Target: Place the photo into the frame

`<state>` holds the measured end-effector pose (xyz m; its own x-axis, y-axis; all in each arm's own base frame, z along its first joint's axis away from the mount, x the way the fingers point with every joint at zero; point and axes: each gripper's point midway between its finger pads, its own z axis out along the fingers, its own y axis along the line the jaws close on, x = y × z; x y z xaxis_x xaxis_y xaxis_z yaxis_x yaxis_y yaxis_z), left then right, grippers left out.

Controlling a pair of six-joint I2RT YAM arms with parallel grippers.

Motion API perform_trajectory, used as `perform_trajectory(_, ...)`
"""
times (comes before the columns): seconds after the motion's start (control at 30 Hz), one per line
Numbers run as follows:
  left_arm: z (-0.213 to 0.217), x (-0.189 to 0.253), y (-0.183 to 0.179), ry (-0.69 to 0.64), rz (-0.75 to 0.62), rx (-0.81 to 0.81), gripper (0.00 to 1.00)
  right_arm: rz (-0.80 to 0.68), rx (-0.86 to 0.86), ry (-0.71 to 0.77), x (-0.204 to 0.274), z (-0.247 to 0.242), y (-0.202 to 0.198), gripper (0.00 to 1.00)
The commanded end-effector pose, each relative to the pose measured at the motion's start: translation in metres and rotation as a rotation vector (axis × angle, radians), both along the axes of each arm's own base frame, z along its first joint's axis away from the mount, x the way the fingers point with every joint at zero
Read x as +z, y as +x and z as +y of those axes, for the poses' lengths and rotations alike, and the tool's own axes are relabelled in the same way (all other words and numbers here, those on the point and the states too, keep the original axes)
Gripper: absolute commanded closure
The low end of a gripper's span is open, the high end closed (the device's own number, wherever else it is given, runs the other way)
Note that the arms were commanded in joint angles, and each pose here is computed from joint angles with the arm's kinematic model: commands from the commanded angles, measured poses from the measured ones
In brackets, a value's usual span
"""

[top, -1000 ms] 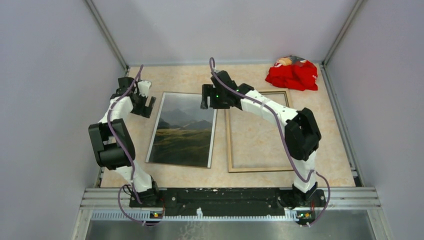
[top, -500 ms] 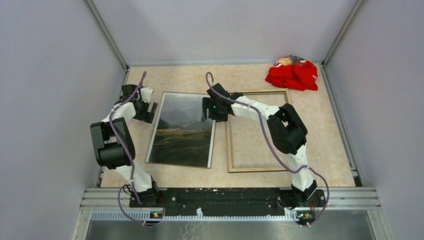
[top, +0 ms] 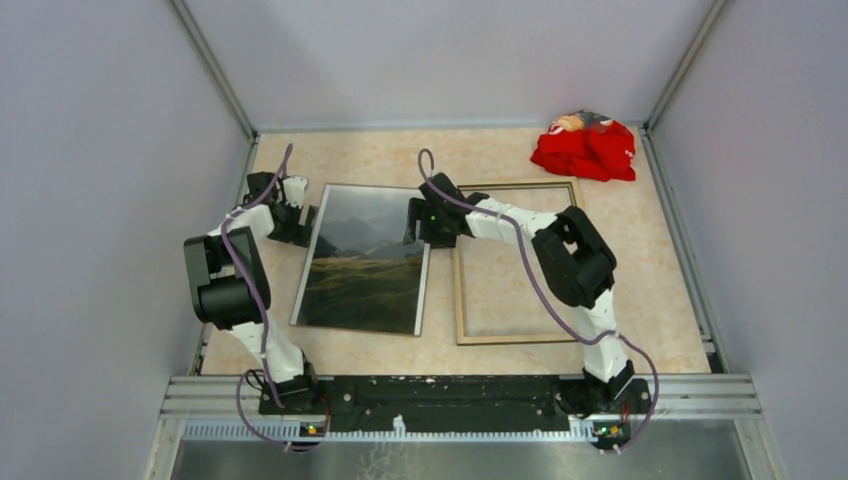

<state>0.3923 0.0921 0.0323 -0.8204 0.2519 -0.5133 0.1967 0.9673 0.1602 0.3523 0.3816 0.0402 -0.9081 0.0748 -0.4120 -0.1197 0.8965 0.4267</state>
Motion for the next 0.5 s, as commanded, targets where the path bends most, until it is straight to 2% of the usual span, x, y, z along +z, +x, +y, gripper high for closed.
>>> perform_trajectory(0.0,-0.01,-0.008,0.001,-0.04,-0.005,-0.007,0.06,0.067,0.02,0.111,-0.012,0.022,-0.008,0.27)
perform_trajectory(0.2,0.008,0.003,0.012,0.039,-0.043,0.052,0.07,0.089,0.044,0.221,0.0,0.048,-0.005,0.28)
perform_trajectory(0.47,0.009,0.003,0.013,0.047,-0.06,0.082,0.09,0.086,0.026,0.223,0.005,0.041,-0.008,0.28)
